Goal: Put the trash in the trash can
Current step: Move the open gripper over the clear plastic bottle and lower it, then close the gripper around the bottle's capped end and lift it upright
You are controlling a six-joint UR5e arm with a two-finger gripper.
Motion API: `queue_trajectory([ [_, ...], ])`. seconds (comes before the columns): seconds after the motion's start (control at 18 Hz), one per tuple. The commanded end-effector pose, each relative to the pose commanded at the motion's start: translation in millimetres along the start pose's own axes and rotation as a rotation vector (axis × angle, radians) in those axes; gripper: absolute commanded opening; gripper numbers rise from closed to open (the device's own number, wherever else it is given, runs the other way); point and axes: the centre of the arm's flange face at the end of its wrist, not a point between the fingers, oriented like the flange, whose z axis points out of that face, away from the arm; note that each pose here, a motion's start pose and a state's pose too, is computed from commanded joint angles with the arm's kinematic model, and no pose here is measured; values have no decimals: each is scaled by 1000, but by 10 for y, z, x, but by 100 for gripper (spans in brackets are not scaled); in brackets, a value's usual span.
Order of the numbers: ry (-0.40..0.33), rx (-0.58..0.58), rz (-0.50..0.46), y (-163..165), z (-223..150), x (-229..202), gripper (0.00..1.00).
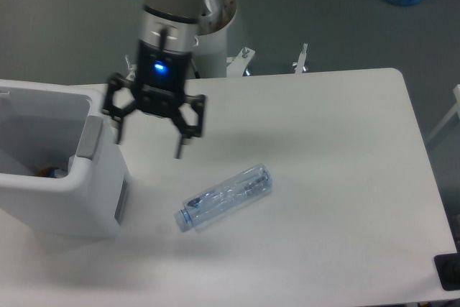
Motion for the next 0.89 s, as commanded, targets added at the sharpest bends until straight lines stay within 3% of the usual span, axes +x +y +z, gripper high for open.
queue_trajectory([
  [0.17,-53,-111,120,170,364,-180,100],
  [0.44,-142,-292,170,444,947,-144,100],
  [0.72,-120,-312,196,521,1321,-69,100],
  [0.89,-80,-356,277,676,1482,9,100],
])
